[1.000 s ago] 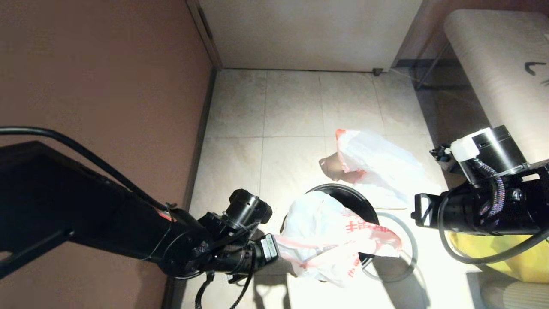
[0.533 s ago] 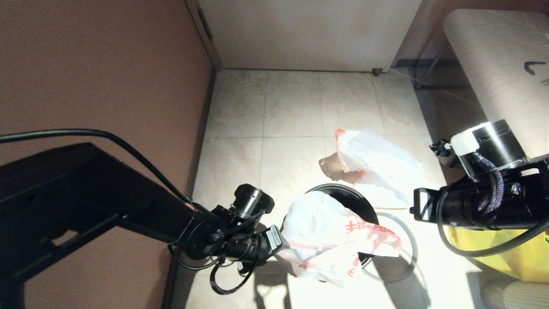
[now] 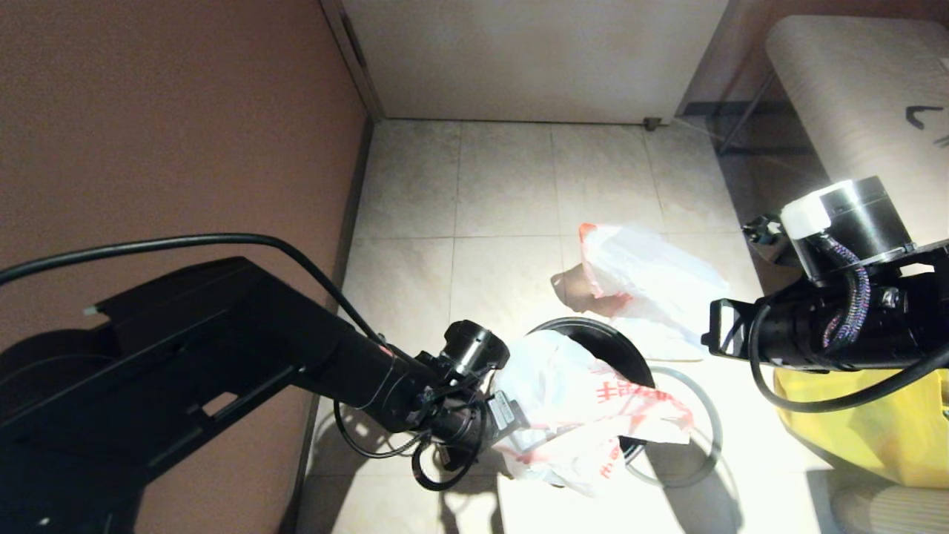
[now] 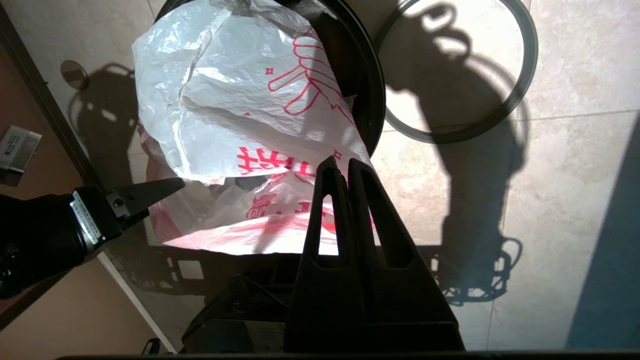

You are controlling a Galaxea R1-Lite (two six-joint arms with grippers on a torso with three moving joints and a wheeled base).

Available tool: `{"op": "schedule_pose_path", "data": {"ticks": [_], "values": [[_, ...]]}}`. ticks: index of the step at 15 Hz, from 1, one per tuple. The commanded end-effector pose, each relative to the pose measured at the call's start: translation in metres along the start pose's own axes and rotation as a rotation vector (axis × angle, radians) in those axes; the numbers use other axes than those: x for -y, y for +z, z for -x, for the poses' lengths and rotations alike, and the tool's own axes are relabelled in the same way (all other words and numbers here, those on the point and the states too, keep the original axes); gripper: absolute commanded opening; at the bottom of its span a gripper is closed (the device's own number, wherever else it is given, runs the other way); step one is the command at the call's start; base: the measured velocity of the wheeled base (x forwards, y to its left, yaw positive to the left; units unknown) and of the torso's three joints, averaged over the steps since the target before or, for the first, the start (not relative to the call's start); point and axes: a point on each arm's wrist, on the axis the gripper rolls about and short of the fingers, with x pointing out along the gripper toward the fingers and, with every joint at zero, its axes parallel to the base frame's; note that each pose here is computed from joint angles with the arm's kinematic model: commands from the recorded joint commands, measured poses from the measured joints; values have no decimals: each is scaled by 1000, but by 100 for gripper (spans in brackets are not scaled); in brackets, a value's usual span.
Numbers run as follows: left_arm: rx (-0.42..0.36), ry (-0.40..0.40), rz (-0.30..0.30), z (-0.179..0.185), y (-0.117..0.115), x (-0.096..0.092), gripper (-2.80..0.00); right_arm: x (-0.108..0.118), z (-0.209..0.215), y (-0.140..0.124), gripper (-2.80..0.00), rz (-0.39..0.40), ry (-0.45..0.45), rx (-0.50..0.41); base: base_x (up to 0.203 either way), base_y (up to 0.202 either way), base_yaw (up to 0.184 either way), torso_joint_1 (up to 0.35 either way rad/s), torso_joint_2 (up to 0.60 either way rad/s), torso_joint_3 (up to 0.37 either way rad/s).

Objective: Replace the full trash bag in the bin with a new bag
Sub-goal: Put the new garbage bag on the trash can

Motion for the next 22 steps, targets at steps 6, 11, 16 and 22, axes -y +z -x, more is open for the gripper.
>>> {"op": "schedule_pose_path", "data": {"ticks": [6,11,16,22], "values": [[-30,22,-26,-10,-13,10,-280,-3,-4,3,-280,5,1,1,0,0,0,0,0,0],[-27,61,-60,-16,-17,12,-280,-13,-30,-18,-280,-43,-26,-89,0,0,0,0,0,0],[-36,72,-109,-18,-20,8,-280,-12,-55,-36,-280,-131,-66,-179,0,0,0,0,0,0],[43,37,-297,15,-31,26,-280,7,-11,-51,-280,-209,-88,-196,0,0,0,0,0,0]]}}
